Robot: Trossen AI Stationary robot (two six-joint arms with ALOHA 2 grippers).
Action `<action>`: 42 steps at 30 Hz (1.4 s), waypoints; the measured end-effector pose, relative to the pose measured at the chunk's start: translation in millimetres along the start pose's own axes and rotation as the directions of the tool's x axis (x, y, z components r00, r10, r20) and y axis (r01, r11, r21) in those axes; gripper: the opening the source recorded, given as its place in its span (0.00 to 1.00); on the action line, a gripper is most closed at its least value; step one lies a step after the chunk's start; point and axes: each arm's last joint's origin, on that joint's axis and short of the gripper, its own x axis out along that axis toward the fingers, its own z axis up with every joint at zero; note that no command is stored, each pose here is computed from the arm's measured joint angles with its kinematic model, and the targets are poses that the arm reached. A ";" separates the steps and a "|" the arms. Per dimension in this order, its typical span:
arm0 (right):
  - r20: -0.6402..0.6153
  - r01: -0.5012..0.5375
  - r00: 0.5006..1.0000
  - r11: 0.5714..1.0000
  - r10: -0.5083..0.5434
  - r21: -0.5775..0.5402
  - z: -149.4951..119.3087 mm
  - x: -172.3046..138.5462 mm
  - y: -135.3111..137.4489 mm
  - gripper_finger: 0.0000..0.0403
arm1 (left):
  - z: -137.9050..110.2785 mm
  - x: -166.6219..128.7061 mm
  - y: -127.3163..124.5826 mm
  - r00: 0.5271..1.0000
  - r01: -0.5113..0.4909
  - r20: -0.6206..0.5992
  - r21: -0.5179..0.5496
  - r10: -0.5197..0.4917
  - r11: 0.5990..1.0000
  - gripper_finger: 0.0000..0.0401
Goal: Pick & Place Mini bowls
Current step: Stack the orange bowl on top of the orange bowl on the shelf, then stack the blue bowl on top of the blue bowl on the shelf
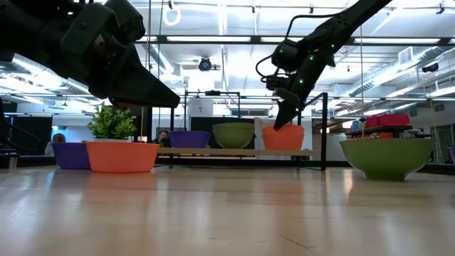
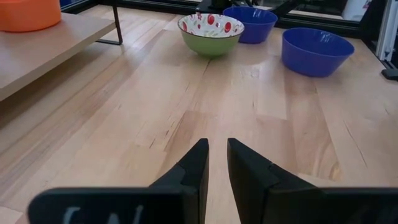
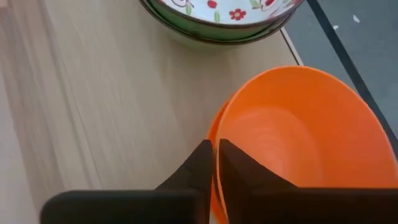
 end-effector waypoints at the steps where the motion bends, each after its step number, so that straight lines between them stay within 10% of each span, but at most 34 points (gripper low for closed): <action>1: 0.002 0.001 1.000 1.000 -0.001 0.000 -0.6 0.6 0.1 0.09 | 0.0 0.0 0.0 1.000 0.000 0.000 0.000 0.000 1.000 0.15; 20: 0.141 0.004 0.990 1.000 -0.008 0.027 12.0 -40.4 14.0 0.40 | 0.0 0.0 0.1 1.000 -0.002 0.000 0.003 0.002 1.000 0.15; 30: 0.314 -0.213 0.910 0.955 0.271 -0.208 7.5 -90.4 130.0 0.29 | -0.1 0.0 0.2 1.000 -0.005 0.000 0.010 0.005 1.000 0.15; 42: 0.427 -0.477 0.632 0.759 0.647 -0.443 -91.1 -76.0 260.3 0.14 | 0.2 0.0 0.4 1.000 -0.013 0.005 0.019 0.013 1.000 0.15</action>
